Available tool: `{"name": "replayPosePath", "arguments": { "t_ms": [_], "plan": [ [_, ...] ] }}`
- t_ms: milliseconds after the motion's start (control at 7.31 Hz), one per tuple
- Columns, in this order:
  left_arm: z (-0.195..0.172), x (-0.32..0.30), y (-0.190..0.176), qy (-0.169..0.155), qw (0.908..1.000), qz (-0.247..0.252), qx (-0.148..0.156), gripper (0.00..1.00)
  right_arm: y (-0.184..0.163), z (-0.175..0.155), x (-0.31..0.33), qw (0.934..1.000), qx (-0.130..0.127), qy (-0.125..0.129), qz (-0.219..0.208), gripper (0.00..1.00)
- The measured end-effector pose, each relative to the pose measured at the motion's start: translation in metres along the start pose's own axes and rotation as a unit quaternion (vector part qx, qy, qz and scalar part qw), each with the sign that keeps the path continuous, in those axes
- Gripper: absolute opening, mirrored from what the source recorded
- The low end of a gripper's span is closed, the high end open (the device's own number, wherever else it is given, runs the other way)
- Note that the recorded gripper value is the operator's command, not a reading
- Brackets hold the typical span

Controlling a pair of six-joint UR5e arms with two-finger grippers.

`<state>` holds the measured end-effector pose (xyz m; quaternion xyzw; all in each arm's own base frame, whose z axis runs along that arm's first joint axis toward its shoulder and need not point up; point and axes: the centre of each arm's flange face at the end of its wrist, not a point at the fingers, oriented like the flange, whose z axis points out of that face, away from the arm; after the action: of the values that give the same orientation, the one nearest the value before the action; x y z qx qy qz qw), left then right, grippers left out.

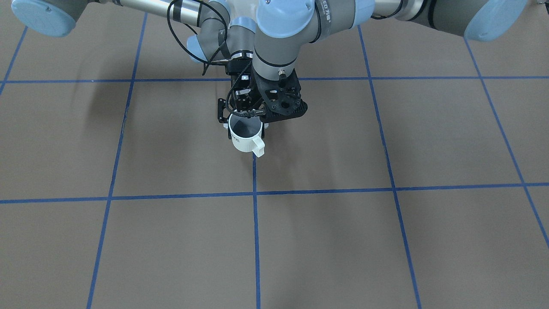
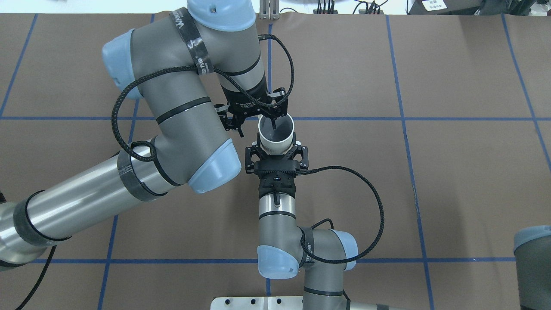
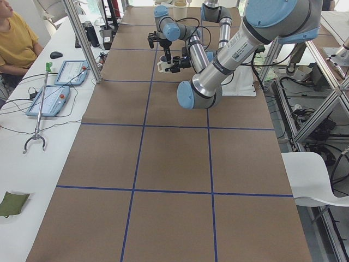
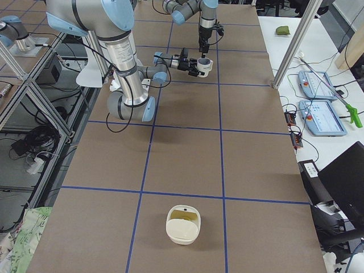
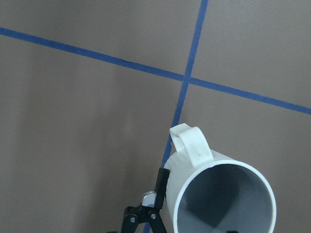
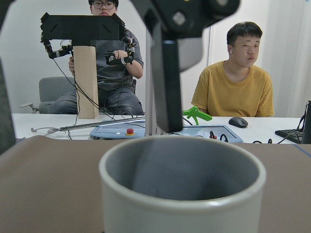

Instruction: Left arm hands cup to right arm to dump lemon

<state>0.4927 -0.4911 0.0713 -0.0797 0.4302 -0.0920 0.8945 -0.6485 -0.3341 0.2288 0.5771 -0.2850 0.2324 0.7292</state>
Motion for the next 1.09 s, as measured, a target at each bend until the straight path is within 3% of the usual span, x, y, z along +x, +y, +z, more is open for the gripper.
{"name": "replayPosePath", "arguments": {
  "t_ms": [411,547,684,821,958,1095],
  "plan": [
    [0.0089,0.0011,-0.0003,-0.008,1.0000,0.000,0.002,0.57,-0.0034,-0.0036,-0.0019,1.0000,0.005,-0.001,-0.003,0.34],
    [0.0092,0.0011,-0.0006,-0.009,1.0000,0.000,0.003,0.41,-0.0040,-0.0052,-0.0025,1.0000,0.008,-0.001,-0.004,0.35],
    [0.0097,0.0012,-0.0005,-0.009,1.0000,0.000,0.003,0.17,-0.0044,-0.0063,-0.0029,0.9999,0.009,-0.001,-0.003,0.37],
    [0.0098,0.0015,-0.0003,-0.009,0.9999,0.000,0.004,0.00,-0.0047,-0.0066,-0.0030,0.9999,0.010,-0.001,-0.003,0.44],
    [0.0093,0.0020,-0.0001,-0.009,0.9999,0.000,0.005,0.00,-0.0054,-0.0072,-0.0035,0.9999,0.010,-0.002,-0.002,0.49],
    [0.0091,0.0024,-0.0001,-0.009,0.9999,0.000,0.005,0.00,-0.0069,-0.0078,-0.0038,0.9999,0.010,-0.002,-0.001,0.99]
  ]
}}
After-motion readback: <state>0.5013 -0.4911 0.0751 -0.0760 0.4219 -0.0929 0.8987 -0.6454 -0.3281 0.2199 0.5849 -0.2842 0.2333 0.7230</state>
